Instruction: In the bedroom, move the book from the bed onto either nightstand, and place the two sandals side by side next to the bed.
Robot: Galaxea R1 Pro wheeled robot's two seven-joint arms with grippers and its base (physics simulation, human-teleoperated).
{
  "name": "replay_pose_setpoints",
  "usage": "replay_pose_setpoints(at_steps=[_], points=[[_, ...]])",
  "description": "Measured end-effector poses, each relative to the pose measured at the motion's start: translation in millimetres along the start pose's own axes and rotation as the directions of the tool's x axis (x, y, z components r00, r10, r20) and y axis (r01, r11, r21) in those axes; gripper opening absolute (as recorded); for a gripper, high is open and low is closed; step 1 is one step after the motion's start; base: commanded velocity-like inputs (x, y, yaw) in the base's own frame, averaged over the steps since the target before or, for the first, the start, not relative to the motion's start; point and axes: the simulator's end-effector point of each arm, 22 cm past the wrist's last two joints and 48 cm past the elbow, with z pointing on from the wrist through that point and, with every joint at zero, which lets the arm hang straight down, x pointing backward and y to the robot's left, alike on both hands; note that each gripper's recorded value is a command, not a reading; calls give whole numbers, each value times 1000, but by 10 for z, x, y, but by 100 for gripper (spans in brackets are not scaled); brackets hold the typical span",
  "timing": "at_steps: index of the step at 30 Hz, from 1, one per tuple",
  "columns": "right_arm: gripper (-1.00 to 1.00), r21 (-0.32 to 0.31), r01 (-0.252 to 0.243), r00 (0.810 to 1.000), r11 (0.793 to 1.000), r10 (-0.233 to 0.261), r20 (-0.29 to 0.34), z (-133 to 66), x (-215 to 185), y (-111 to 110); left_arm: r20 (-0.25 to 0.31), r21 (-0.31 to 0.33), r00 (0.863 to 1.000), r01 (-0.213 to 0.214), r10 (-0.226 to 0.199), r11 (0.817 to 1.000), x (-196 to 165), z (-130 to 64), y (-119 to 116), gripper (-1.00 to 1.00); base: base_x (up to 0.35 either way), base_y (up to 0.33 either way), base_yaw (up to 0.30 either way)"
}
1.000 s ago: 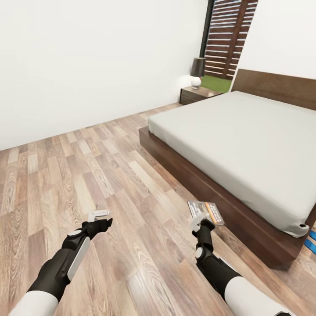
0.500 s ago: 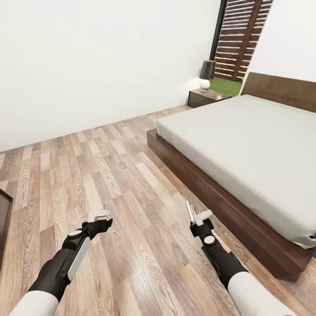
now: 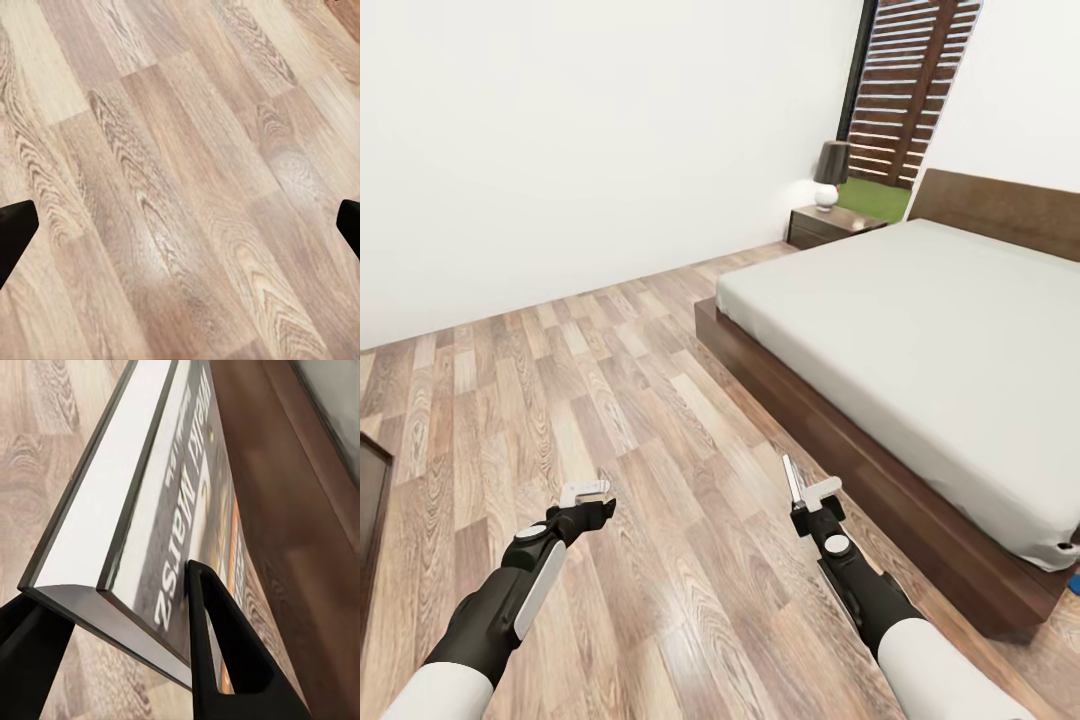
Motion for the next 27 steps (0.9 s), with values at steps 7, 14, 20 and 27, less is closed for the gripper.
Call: replay_pose_setpoints(at_steps=[7,14,20,27], points=[[-100,-4,-1,1000,1000,1,0,-74,-105,-29,0,-1,1000,-1,1,1000,-100,-87,-5,100,0,0,0],[-100,-3,2,1000,1000,-2,1,-147,-205,-83,1,-4,1000,-7,7,1000,-200,-175,-4,100,0,0,0],[-100,-1,5,1000,1000,-5,1,-209,-284,-140,2,-4,1000,-9,9,1000,-283,-250,-9,100,0,0,0],[-100,-1,6,1000,1000,-6,1,-282,-378,-181,2,-3,1000,-9,9,1000,-374,-336,-12,100,0,0,0]])
